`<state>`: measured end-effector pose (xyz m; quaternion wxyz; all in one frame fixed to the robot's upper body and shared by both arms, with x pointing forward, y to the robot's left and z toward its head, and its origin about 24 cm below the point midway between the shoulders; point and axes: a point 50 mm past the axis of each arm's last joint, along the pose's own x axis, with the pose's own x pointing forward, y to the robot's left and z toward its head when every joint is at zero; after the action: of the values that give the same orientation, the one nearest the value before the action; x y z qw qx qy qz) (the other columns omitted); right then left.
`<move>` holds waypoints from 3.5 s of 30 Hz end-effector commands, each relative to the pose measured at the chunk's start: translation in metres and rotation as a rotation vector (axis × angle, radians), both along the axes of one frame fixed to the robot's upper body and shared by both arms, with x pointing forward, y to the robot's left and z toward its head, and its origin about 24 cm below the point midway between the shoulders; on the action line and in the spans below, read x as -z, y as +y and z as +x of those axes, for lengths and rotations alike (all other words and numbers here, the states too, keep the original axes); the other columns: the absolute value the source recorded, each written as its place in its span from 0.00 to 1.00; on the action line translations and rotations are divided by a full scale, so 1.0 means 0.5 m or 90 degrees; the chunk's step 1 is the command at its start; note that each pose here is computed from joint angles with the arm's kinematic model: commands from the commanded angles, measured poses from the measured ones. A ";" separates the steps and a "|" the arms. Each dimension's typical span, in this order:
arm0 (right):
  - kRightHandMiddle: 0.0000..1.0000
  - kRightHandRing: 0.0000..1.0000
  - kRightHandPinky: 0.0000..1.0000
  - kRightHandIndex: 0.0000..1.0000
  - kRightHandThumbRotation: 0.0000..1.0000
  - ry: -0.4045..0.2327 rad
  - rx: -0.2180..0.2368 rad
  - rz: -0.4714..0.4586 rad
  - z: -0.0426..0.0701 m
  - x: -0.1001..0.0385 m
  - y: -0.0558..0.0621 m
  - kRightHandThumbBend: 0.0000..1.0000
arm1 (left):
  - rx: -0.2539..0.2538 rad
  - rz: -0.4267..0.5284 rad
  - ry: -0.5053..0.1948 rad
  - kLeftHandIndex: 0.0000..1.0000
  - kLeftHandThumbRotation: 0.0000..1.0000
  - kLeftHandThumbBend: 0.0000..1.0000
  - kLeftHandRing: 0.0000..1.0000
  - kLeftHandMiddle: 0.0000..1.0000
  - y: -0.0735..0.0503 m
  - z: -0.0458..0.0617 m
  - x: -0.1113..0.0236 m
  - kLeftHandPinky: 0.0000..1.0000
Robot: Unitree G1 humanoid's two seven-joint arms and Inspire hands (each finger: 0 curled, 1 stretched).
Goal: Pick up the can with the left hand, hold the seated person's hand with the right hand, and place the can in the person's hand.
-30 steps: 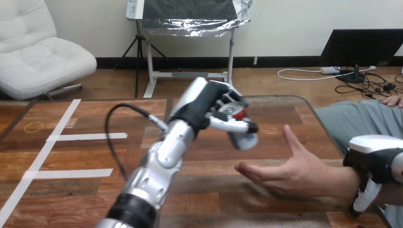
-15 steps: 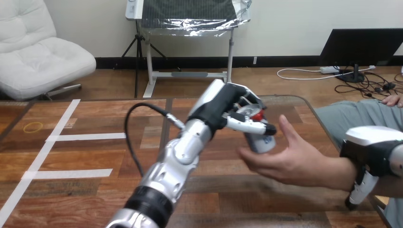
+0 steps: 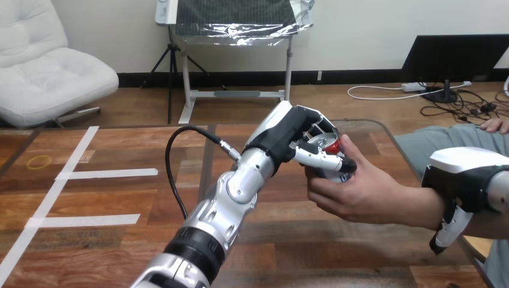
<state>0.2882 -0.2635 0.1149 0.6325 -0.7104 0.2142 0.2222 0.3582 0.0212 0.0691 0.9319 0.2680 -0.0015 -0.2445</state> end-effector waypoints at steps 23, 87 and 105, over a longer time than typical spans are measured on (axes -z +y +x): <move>0.43 0.36 0.32 0.42 0.00 -0.159 -0.062 -0.035 0.043 -0.197 0.043 0.70 | 0.086 -0.010 -0.151 0.45 0.00 0.70 0.38 0.43 -0.120 0.024 -0.162 0.32; 0.84 0.78 0.63 0.83 0.15 -0.151 -0.076 -0.072 0.049 -0.189 0.038 0.79 | 0.139 0.105 -0.074 0.72 0.15 0.71 0.64 0.70 -0.089 0.048 -0.157 0.57; 0.97 0.97 0.84 0.93 0.16 -0.149 -0.055 -0.036 0.040 -0.190 0.023 0.80 | 0.117 0.074 -0.016 0.81 0.23 0.72 0.79 0.82 -0.036 0.071 -0.165 0.71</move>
<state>0.3055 -0.2502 0.1680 0.6168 -0.7412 0.1572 0.2134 0.3839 -0.0024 0.1253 0.8855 0.3179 -0.0005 -0.3388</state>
